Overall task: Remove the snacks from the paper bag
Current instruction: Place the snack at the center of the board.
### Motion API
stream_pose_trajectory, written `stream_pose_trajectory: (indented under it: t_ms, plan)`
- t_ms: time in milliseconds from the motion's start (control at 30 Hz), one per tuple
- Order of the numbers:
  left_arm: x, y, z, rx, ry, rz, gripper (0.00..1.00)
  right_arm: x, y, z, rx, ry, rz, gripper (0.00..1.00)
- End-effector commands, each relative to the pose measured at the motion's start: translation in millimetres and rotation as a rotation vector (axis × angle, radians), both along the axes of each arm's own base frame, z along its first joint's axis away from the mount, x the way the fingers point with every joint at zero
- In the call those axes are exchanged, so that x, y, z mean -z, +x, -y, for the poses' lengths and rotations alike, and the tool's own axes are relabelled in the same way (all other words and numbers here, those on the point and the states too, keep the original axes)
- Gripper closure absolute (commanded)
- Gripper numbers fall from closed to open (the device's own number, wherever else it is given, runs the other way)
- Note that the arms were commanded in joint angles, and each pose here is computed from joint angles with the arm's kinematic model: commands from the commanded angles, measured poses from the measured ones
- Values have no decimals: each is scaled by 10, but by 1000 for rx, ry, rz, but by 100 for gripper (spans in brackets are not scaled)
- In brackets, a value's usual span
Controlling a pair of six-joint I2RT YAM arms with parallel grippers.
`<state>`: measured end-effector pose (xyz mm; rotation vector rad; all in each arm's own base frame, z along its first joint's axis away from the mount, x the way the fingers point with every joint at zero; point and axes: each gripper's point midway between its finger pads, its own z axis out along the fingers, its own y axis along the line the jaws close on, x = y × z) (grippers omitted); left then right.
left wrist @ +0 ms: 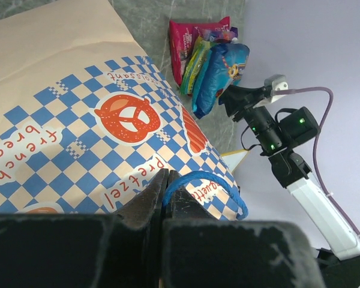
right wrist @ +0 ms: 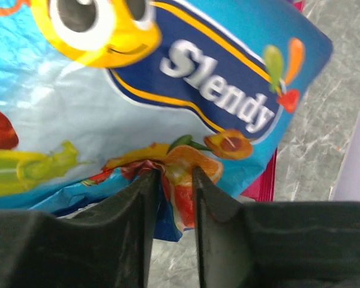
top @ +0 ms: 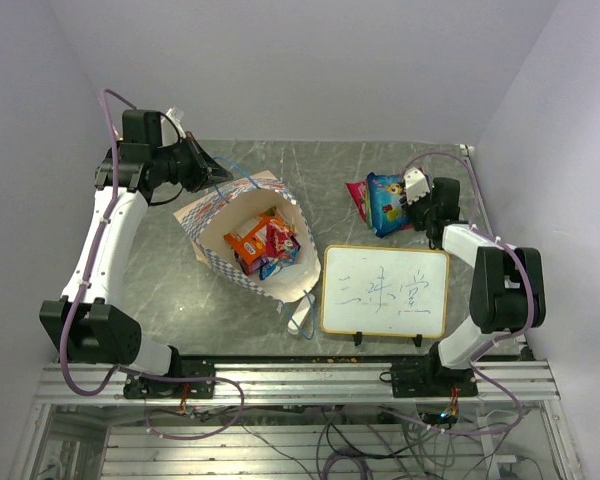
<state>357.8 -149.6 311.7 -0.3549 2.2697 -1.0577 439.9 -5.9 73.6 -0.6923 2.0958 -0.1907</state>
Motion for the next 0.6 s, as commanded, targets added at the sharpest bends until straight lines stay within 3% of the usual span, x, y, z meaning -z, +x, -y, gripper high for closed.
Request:
stream_pose_trajectory:
  t_ms: [0,567]
  plan:
    - [-197,-54,33,11,-14,61,93,-268,-69,-42,12,50,60,67]
    - [-284,-63,43,8,-31,82,93,-489,-297,-167,-68,63,78,55]
